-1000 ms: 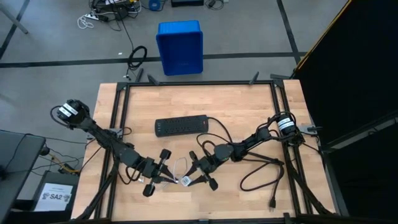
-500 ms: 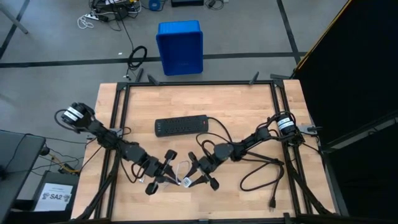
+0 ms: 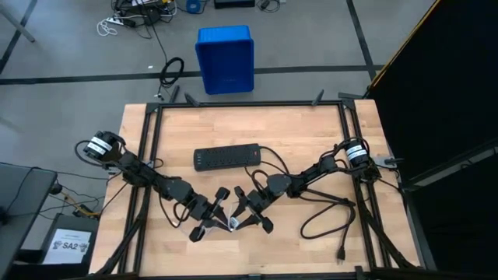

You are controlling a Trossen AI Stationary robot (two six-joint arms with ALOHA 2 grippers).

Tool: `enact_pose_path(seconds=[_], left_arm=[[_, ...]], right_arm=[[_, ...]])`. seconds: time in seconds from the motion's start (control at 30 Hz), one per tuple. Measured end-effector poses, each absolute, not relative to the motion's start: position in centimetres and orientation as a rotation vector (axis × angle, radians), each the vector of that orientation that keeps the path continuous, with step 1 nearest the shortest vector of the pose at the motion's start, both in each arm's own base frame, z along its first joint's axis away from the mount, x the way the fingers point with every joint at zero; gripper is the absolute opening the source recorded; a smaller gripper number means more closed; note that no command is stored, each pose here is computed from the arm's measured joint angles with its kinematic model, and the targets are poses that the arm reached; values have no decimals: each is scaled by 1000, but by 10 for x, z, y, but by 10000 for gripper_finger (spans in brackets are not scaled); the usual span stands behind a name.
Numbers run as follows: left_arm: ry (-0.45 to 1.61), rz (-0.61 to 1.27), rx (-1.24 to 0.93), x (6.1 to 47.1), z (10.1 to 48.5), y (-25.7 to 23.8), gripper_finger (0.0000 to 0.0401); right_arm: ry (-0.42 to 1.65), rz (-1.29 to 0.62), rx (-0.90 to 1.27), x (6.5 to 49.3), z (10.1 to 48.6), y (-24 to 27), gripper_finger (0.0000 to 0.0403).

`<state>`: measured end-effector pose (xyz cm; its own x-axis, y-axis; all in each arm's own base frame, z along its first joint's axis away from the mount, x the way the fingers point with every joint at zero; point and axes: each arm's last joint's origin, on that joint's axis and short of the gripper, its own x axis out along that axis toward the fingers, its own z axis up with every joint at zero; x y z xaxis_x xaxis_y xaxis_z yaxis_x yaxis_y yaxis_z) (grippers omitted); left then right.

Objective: Insert USB
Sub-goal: Insert the charger cable into the charger adapter

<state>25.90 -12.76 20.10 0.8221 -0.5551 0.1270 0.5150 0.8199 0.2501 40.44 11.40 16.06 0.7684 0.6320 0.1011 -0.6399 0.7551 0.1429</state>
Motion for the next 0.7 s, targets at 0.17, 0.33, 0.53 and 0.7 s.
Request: enact_pose_path(seconds=[0.17,0.33,0.53,0.7], left_arm=[[-198,-574,211,261,201,-123,0],[-188,-577,214,262,200,-122,0],[-189,-577,233,262,200,-122,0],[-186,-577,236,262,199,-122,0]], right_arm=[[-38,730,187,403,161,116,112],[-35,746,190,403,161,116,112],[-42,760,201,403,162,116,112],[-44,761,206,403,162,116,112]])
